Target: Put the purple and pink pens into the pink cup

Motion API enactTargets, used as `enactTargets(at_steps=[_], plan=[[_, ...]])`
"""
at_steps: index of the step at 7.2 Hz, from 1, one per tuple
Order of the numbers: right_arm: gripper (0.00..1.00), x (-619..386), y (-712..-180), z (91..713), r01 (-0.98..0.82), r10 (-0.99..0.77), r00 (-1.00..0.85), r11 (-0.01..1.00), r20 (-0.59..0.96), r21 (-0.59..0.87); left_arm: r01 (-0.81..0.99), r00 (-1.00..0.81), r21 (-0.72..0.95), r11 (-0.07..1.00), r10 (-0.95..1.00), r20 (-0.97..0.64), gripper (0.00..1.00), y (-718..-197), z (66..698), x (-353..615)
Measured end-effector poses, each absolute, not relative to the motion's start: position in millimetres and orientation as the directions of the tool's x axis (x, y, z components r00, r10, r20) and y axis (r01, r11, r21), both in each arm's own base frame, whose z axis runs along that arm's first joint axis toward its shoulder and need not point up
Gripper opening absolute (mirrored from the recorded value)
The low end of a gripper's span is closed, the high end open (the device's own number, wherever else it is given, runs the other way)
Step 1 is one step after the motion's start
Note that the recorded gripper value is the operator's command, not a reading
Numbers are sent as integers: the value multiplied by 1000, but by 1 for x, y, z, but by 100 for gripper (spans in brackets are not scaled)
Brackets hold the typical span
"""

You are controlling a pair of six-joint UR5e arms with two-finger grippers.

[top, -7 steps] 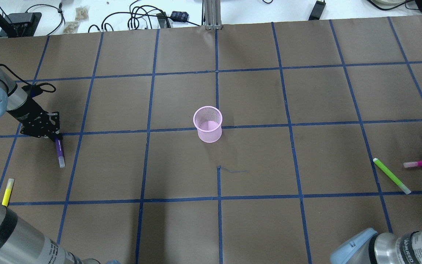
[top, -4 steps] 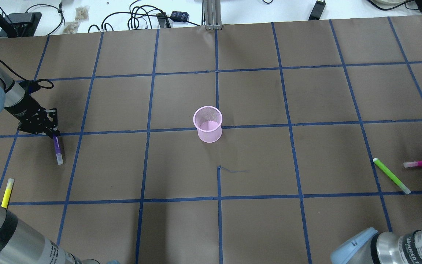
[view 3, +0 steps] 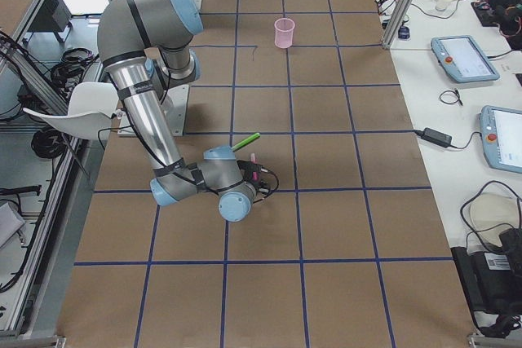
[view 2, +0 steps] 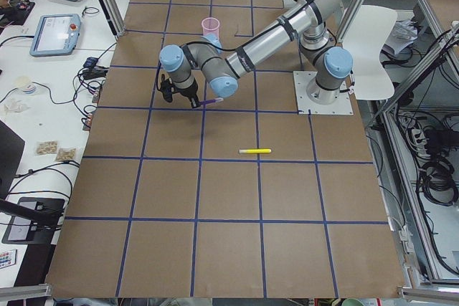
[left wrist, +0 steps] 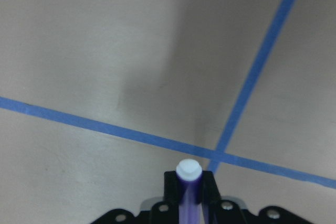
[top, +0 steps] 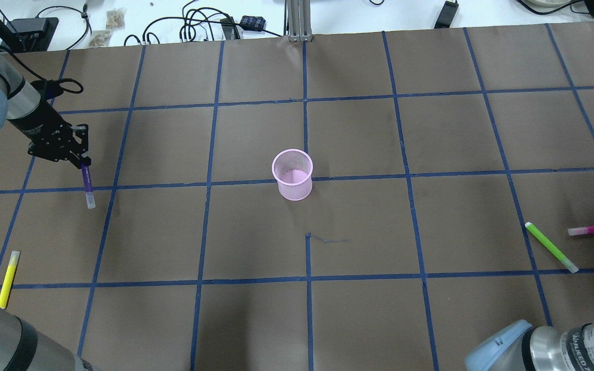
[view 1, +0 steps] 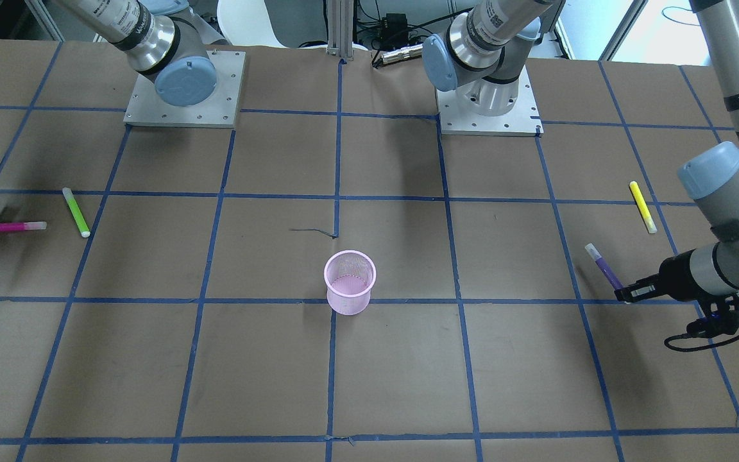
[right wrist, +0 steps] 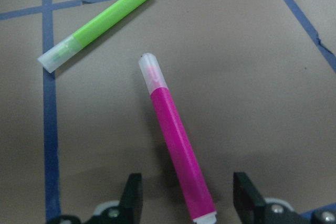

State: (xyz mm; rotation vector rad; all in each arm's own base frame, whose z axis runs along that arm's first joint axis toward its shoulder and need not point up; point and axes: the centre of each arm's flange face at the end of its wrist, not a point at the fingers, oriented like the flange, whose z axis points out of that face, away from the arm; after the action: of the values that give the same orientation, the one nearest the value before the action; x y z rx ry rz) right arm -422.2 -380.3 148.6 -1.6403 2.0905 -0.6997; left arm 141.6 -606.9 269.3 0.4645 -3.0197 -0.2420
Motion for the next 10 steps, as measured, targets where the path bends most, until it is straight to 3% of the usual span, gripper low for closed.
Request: enactTargets(at_steps=[4,7,10], plan=[[52,-422,-382,148,-776,-972,-234,185,3,-603,-314,-947,125,941,-319,25,1,-598,331,74],[48,-421,-382,144,-774,-973,-231,182,3,-607,-306,-952,109,946,-307,-13,2,-558,404,13],[5,-422,-381,139,-777,-978,-208,158,11,-609,-245,-969,49,968,-243,-32,2,-505,475,-34]])
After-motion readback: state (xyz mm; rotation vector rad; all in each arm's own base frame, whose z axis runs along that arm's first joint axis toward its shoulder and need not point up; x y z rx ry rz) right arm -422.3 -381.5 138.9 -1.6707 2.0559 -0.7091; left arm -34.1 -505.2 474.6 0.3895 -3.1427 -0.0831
